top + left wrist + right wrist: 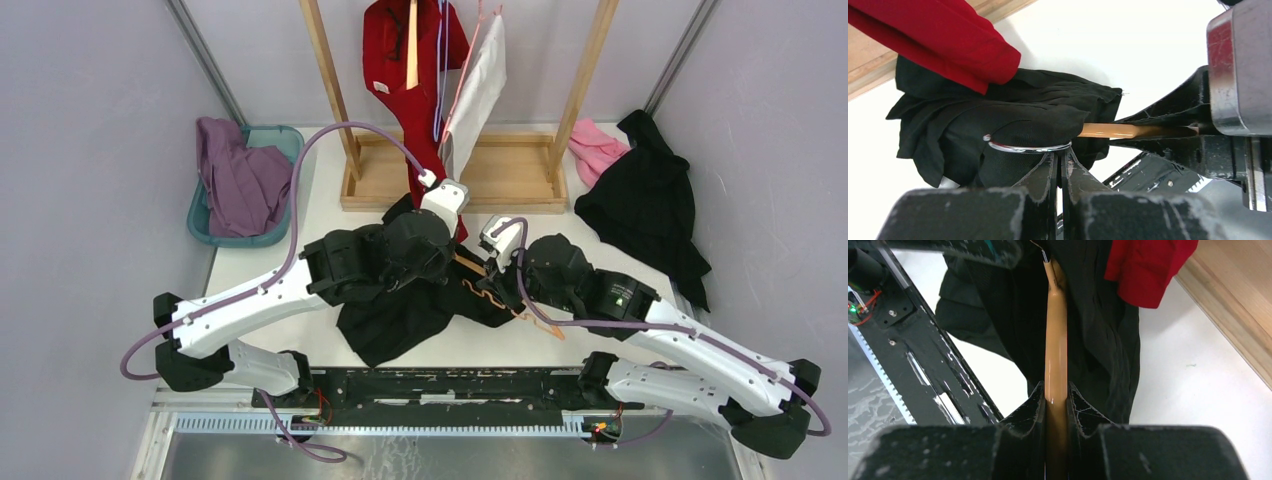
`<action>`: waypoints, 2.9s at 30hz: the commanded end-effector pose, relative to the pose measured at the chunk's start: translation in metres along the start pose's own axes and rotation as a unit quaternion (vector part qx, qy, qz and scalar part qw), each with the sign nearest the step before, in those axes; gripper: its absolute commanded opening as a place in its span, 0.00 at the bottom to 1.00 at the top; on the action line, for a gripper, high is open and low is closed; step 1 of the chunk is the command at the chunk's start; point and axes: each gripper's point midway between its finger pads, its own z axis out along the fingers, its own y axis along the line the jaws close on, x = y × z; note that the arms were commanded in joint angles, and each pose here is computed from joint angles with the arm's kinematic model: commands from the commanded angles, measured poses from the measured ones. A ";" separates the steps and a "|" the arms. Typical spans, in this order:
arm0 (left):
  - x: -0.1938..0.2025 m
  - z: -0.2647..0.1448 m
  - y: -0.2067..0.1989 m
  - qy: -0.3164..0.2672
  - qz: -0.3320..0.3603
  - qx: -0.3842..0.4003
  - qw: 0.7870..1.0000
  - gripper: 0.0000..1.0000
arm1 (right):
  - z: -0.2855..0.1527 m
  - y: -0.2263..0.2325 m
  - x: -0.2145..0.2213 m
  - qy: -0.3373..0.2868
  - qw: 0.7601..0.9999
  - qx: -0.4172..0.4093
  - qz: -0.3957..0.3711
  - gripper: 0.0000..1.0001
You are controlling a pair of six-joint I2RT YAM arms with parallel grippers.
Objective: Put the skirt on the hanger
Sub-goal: Hang the skirt on the hanger.
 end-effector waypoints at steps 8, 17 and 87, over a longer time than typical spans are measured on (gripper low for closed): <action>-0.022 -0.005 -0.016 -0.041 -0.002 0.040 0.998 0.03 | -0.014 0.016 -0.067 -0.188 0.981 -0.041 0.033 0.02; -0.025 -0.010 0.006 -0.066 -0.009 -0.005 0.998 0.03 | -0.013 0.023 -0.066 -0.208 0.975 -0.061 0.038 0.02; 0.047 0.024 0.088 -0.080 0.036 -0.196 0.977 0.03 | 0.028 0.047 -0.057 -0.186 0.973 -0.112 0.073 0.17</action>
